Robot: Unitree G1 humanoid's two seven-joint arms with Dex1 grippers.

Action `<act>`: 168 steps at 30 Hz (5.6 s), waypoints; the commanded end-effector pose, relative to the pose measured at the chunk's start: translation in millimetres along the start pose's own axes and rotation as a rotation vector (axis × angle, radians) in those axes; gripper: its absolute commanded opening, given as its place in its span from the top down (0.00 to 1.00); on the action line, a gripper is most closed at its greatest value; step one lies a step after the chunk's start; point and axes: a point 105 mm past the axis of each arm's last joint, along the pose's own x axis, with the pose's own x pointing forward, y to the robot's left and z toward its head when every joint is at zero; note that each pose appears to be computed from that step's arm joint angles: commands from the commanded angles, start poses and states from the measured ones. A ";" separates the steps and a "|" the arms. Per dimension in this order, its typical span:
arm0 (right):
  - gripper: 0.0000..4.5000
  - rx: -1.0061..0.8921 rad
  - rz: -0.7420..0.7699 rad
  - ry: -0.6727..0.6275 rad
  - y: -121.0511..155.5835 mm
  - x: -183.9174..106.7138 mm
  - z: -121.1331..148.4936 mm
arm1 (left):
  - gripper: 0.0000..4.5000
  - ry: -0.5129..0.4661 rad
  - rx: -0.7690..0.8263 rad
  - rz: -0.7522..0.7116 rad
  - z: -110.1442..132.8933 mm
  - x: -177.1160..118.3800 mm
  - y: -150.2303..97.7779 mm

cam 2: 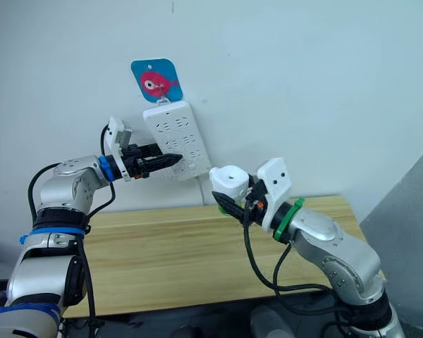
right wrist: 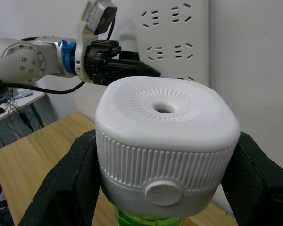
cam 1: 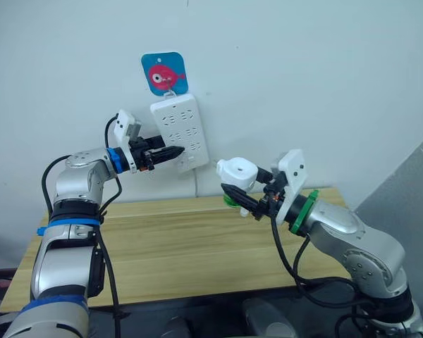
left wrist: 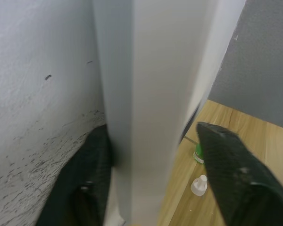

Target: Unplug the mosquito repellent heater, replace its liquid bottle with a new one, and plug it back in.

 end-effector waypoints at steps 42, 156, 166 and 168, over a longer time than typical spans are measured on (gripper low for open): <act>0.32 -0.166 -0.139 0.042 -11.6 95.2 7.4 | 0.71 -0.035 0.008 -0.021 16.7 -3.8 -7.9; 0.99 -0.219 -0.154 0.007 -26.0 91.3 -17.5 | 0.00 0.028 0.165 0.060 -35.2 -81.7 -151.2; 0.99 -0.257 -0.254 0.016 -41.9 88.6 -20.7 | 0.00 0.019 0.156 0.055 -35.6 -77.3 -148.8; 0.99 -0.261 -0.268 0.013 -44.6 88.0 -20.9 | 0.00 0.016 0.153 0.056 -35.7 -76.6 -148.4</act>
